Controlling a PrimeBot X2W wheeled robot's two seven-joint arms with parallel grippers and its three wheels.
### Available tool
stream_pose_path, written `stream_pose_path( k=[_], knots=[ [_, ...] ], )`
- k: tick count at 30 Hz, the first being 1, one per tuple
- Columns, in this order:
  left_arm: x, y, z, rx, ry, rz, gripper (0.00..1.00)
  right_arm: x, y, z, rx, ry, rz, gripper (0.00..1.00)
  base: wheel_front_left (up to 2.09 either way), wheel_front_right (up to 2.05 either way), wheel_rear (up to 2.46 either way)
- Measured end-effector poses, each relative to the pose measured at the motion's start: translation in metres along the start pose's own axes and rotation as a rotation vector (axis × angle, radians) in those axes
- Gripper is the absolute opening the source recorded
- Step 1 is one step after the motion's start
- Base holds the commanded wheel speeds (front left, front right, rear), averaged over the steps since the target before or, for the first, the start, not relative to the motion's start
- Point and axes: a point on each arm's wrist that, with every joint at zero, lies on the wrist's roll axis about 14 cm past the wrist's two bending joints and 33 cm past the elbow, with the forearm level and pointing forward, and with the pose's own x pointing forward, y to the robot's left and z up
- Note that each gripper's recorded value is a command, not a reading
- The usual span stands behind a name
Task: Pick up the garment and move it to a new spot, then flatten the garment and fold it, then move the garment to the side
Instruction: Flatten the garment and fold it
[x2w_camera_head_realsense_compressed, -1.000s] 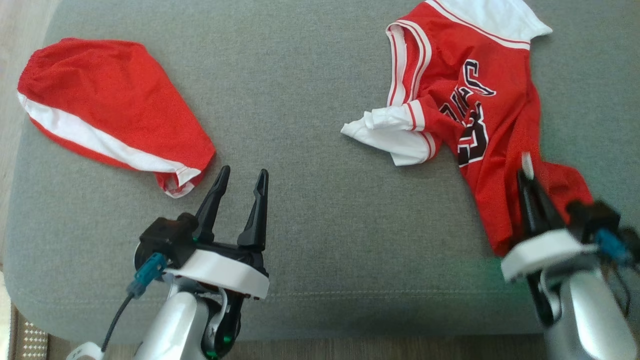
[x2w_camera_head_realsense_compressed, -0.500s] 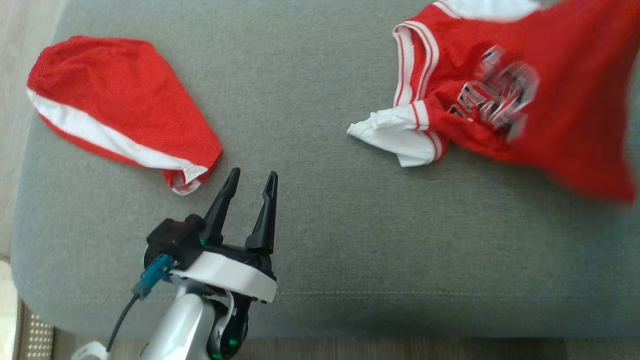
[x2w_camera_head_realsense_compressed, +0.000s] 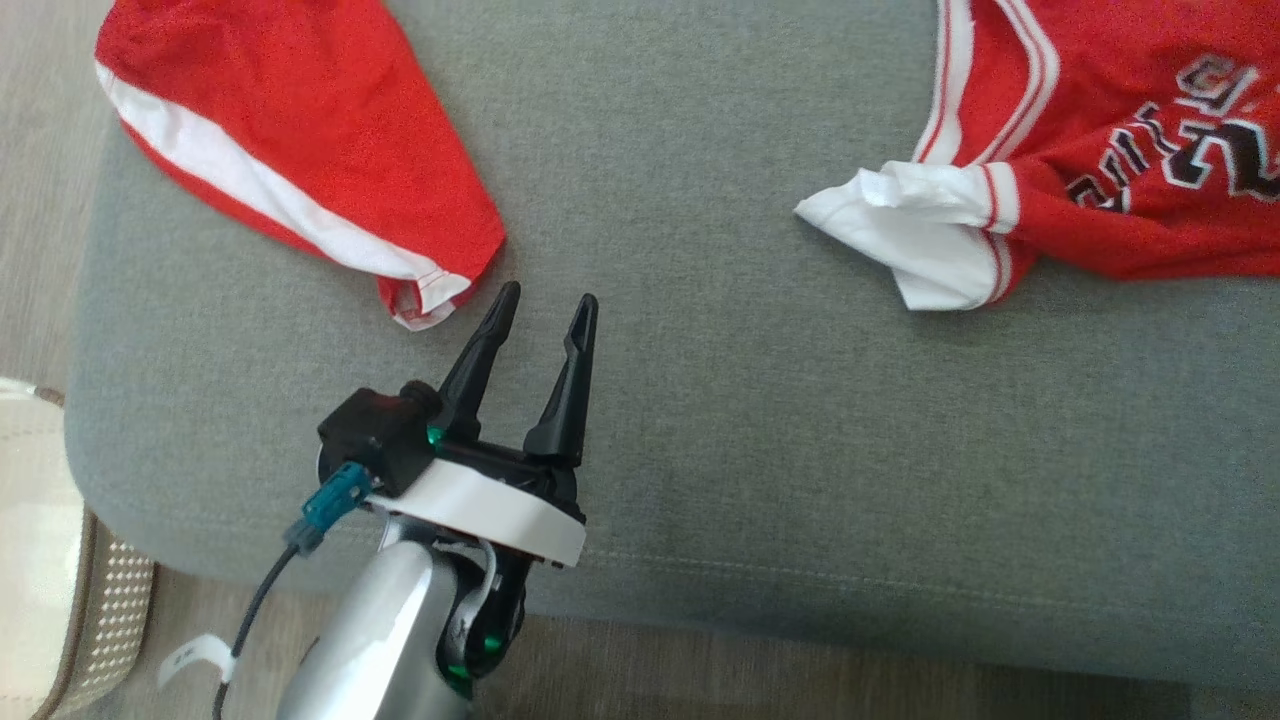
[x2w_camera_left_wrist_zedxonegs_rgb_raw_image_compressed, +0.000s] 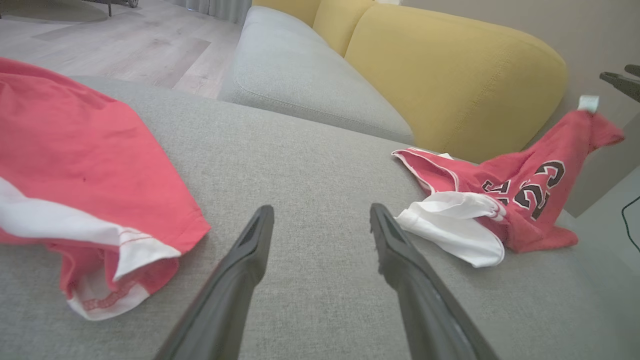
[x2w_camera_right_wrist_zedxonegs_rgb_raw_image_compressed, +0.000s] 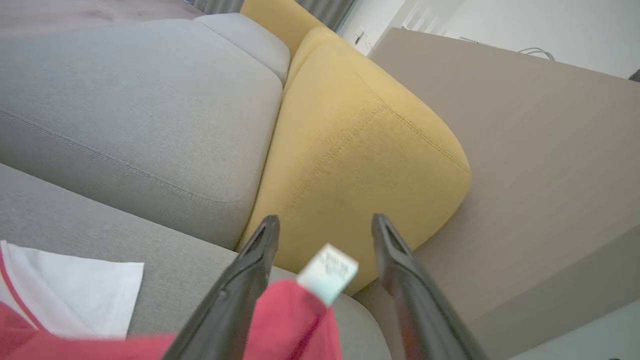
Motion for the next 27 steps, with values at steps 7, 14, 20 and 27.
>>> stream_pose_path(
  k=[7,14,20,27],
  knots=[
    [0.003,0.001,0.004,0.006,-0.011,-0.001,1.00,-0.004,0.046,0.023,0.068,-0.133,0.072,1.00,0.00,0.00,0.00],
    [0.008,-0.014,0.021,0.025,-0.061,-0.043,1.00,-0.054,0.085,0.060,0.207,-0.307,0.161,1.00,0.00,0.00,0.00],
    [0.005,-0.032,0.025,0.020,-0.076,-0.088,1.00,-0.131,0.114,0.041,0.407,-0.304,0.220,1.00,0.00,0.00,0.00],
    [0.006,-0.054,0.026,0.018,-0.079,-0.148,1.00,-0.218,0.131,-0.009,0.595,-0.176,0.186,1.00,0.00,0.00,0.00]
  ],
)
